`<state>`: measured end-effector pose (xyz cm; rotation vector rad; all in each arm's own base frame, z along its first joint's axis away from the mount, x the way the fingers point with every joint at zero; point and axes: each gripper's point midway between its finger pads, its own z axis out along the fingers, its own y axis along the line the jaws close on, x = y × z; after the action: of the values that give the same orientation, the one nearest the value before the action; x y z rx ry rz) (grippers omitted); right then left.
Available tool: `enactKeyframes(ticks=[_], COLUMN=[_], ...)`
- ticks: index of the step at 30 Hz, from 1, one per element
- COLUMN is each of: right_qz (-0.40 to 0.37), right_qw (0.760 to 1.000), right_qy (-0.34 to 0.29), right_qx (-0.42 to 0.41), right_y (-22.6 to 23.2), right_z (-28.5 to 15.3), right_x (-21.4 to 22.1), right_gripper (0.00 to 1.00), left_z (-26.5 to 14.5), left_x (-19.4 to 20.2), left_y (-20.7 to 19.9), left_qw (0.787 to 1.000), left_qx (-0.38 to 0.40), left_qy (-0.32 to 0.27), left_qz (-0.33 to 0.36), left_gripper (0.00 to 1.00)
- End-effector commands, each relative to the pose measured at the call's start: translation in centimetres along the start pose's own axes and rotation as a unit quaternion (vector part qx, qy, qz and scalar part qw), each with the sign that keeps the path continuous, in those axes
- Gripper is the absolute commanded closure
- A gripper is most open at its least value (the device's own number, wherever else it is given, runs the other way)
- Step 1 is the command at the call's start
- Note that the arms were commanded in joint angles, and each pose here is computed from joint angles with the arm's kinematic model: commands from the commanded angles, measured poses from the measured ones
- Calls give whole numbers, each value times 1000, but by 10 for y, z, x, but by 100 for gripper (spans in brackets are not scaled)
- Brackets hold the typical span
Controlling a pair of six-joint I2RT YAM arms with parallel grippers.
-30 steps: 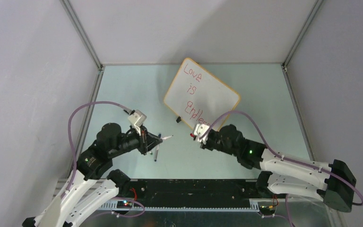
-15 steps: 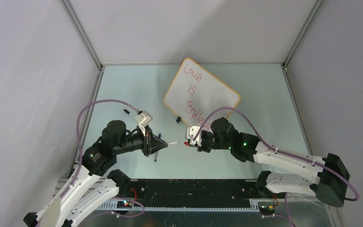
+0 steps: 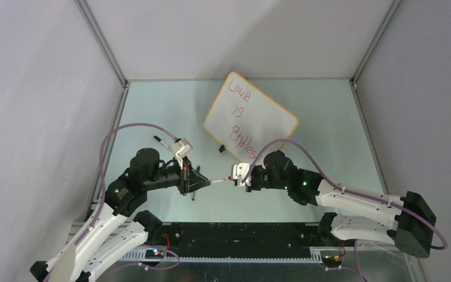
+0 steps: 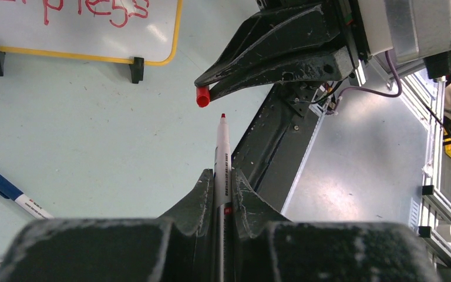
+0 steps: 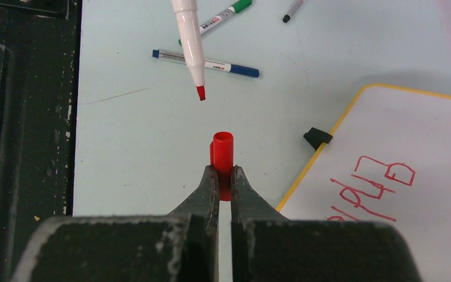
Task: Write a sentence on the whiteboard
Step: Insert the whiteboard marker without the cap into the pen cap.
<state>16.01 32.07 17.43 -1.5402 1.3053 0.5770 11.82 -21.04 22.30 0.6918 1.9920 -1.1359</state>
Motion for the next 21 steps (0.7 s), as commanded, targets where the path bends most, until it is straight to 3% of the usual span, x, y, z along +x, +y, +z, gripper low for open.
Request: enactKeyframes(ticks=[1,21], right_qz=[-22,-32], right_qw=[999,998], right_qy=[-37,-54], right_qx=[17,0], right_y=[-9,0], right_z=[-4,-6], right_x=[-22,-32], right_gripper=[100,100], left_z=[3,4], left_x=[-3,-1], left_y=[-3,0], left_qw=[1000,1000], left_qx=[14,8], left_qy=[-4,1], left_qz=[0,-6], left_gripper=[100,100])
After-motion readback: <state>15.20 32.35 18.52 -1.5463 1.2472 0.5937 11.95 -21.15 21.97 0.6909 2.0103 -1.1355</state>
